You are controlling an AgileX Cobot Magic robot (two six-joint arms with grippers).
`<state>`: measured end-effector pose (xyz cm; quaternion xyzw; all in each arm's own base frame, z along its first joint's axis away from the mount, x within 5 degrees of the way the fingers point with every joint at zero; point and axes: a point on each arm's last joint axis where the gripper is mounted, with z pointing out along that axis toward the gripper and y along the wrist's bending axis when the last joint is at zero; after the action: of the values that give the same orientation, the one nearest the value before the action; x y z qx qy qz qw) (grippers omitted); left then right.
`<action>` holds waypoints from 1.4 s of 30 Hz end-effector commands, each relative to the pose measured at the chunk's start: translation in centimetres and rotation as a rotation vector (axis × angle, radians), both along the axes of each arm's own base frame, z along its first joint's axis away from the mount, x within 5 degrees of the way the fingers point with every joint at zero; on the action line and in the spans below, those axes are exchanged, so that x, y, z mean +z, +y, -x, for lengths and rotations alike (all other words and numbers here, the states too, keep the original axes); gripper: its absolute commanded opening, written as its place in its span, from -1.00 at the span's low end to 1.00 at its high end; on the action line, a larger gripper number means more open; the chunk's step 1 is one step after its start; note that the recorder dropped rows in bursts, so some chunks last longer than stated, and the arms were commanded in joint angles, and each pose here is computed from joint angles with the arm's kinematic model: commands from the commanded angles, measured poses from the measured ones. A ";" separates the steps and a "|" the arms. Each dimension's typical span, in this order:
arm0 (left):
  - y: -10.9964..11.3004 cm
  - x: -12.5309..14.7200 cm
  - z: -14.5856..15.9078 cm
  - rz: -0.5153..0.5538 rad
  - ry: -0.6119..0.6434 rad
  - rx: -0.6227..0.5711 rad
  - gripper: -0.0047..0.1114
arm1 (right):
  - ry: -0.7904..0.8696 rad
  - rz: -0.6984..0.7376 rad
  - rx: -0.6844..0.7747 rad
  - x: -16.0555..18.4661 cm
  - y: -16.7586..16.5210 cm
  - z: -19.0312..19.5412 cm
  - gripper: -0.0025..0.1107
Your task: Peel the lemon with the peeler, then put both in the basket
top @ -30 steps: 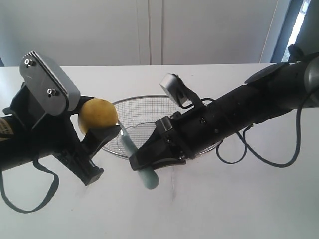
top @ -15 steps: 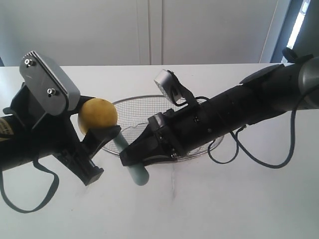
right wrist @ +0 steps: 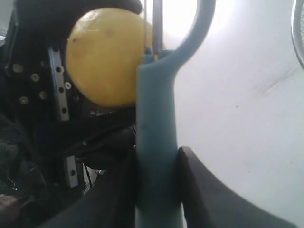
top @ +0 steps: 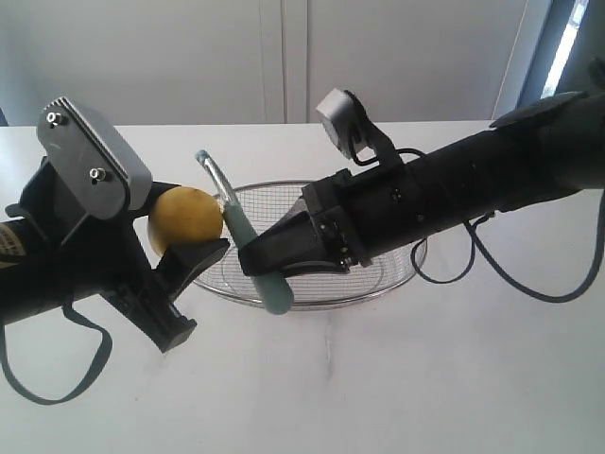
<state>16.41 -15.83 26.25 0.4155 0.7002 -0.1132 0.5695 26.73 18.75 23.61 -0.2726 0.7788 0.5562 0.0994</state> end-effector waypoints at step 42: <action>0.0 0.2 0.0 0.012 -0.015 0.001 -0.92 | 0.082 0.147 0.011 -1.9 -0.4 1.7 -0.96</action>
<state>16.41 -15.83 26.25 0.4155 0.7002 -0.1132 0.5695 25.11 18.01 20.75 -0.2499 0.8368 0.4849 0.0458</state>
